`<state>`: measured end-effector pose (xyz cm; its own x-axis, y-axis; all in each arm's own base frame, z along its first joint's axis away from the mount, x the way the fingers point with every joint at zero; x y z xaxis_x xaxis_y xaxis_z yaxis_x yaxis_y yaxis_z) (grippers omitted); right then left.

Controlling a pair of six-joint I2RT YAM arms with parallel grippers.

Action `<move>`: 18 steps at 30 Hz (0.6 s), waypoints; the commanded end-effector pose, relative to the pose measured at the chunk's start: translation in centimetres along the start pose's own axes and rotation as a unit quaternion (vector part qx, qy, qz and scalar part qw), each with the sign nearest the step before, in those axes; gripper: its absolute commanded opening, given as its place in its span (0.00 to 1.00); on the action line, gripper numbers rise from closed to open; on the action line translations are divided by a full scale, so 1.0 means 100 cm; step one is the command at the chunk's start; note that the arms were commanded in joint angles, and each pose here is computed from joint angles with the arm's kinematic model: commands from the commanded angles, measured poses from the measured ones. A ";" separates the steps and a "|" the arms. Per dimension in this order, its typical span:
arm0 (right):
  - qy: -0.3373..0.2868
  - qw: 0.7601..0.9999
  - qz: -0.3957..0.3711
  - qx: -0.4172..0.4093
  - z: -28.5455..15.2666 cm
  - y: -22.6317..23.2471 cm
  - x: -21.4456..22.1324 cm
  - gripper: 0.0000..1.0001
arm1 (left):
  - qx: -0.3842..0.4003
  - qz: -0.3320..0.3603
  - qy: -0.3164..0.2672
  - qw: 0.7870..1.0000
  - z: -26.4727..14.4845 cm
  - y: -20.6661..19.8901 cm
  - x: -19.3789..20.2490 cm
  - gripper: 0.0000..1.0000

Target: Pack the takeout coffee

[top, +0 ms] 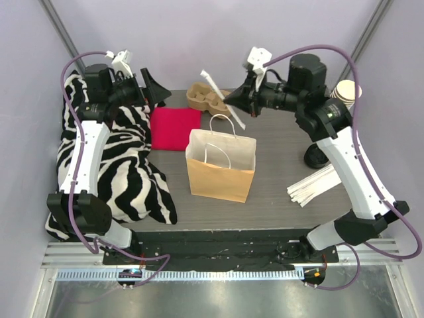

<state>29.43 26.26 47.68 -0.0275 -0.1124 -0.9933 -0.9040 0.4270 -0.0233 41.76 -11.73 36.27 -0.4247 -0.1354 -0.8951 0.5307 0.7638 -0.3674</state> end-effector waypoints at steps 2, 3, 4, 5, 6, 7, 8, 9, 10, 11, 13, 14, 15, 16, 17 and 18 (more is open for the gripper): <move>-0.007 0.998 0.004 -0.056 0.013 0.035 0.009 0.01 | 0.005 0.024 -0.031 0.999 -0.020 -0.018 -0.011 1.00; -0.006 0.998 0.010 -0.064 0.016 0.040 0.011 0.01 | 0.004 0.024 -0.030 0.999 -0.021 -0.018 -0.010 1.00; -0.007 0.998 0.009 -0.068 0.017 0.044 0.011 0.01 | 0.003 0.024 -0.030 0.999 -0.023 -0.019 -0.010 1.00; 0.002 0.997 0.016 -0.071 0.020 0.045 0.020 0.01 | 0.003 0.026 -0.030 0.999 -0.023 -0.020 -0.009 1.00; 0.002 0.997 0.016 -0.074 0.018 0.047 0.022 0.01 | 0.002 0.026 -0.029 0.999 -0.024 -0.019 -0.008 1.00; 0.002 0.997 0.017 -0.077 0.020 0.049 0.025 0.01 | 0.001 0.026 -0.028 0.999 -0.024 -0.019 -0.008 1.00; 0.011 0.997 0.024 -0.077 0.022 0.049 0.036 0.01 | 0.000 0.027 -0.029 0.999 -0.025 -0.019 -0.008 1.00; 0.011 0.996 0.029 -0.079 0.021 0.051 0.037 0.01 | -0.001 0.029 -0.029 0.999 -0.026 -0.020 -0.008 1.00; 0.010 0.996 0.029 -0.080 0.022 0.052 0.038 0.01 | -0.002 0.028 -0.029 0.999 -0.026 -0.019 -0.008 1.00; 0.018 0.996 0.035 -0.081 0.023 0.053 0.046 0.01 | -0.002 0.028 -0.029 0.999 -0.026 -0.020 -0.007 1.00; 0.023 0.996 0.039 -0.081 0.021 0.055 0.052 0.01 | -0.003 0.024 -0.025 0.999 -0.026 -0.019 -0.004 1.00; 0.032 0.995 0.044 -0.082 0.022 0.055 0.061 0.01 | -0.003 0.024 -0.026 0.999 -0.026 -0.019 -0.004 1.00; 0.035 0.995 0.047 -0.082 0.021 0.056 0.065 0.01 | -0.002 0.023 -0.026 0.999 -0.026 -0.020 -0.004 1.00; 0.036 0.995 0.045 -0.082 0.020 0.057 0.068 0.01 | -0.003 0.021 -0.025 0.999 -0.026 -0.019 -0.003 1.00; 0.045 0.994 0.048 -0.082 0.021 0.057 0.077 0.01 | -0.003 0.020 -0.026 0.999 -0.026 -0.019 -0.003 0.99; 0.050 0.994 0.048 -0.081 0.020 0.057 0.082 0.01 | -0.004 0.018 -0.025 1.000 -0.026 -0.019 -0.002 1.00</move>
<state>26.13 29.94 37.97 -0.2043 -0.2054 -0.9571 -0.9412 0.3099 0.1344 39.72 -11.57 36.12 -0.4182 -0.1310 -0.8989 0.5268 0.7711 -0.3575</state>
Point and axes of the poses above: each gripper's point midway between its finger pads, its own z axis out along the fingers, its own y axis along the line the jaws close on, x = y × z, the point moved 1 cm from there along -z, back along the fingers, and after that the axes turned 10 degrees about z, right-handed, at the moved point
